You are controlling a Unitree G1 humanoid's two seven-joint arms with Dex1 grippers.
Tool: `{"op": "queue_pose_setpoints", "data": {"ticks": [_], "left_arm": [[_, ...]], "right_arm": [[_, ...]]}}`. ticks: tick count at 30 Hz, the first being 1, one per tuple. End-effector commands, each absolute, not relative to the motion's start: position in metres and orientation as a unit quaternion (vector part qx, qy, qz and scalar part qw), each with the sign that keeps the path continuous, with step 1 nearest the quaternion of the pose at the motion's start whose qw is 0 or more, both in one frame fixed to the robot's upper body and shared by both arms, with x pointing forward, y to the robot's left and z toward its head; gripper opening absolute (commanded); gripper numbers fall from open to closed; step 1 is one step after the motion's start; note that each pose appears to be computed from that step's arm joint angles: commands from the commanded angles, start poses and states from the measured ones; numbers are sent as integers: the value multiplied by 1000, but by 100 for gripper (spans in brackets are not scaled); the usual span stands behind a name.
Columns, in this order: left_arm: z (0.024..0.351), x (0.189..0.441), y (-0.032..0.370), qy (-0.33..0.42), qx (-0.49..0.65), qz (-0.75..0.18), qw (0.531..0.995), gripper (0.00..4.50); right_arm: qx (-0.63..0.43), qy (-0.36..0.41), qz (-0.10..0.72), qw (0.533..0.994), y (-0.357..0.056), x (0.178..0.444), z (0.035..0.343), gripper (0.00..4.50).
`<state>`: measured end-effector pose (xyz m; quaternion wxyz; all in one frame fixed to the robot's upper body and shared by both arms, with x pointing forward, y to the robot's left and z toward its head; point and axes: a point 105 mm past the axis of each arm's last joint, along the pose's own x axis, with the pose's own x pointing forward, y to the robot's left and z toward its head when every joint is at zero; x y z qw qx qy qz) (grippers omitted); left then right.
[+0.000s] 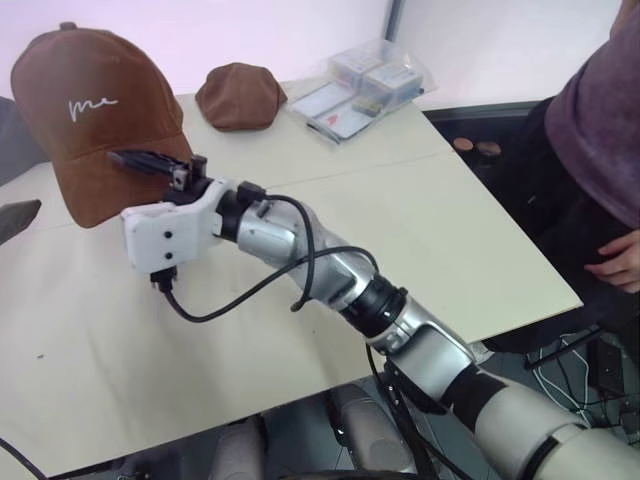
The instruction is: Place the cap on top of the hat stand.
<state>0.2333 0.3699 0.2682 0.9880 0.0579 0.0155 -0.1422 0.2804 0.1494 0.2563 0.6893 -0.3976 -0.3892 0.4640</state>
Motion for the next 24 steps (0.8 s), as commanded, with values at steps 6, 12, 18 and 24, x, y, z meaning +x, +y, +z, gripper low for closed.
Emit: {"op": "queue_pose_setpoints", "data": {"ticks": [6,12,18,24], "left_arm": [[274,241,369,14,78,-154,985,450],[270,241,367,28,81,-163,983,450],[265,242,360,29,79,-169,982,450],[253,235,352,35,67,-163,984,450]], "right_arm": [[-176,-165,570,785,108,280,241,250],[-101,-96,568,811,47,299,254,250],[-93,-44,604,790,-25,314,269,250],[-96,51,611,784,-103,328,259,250]]}}
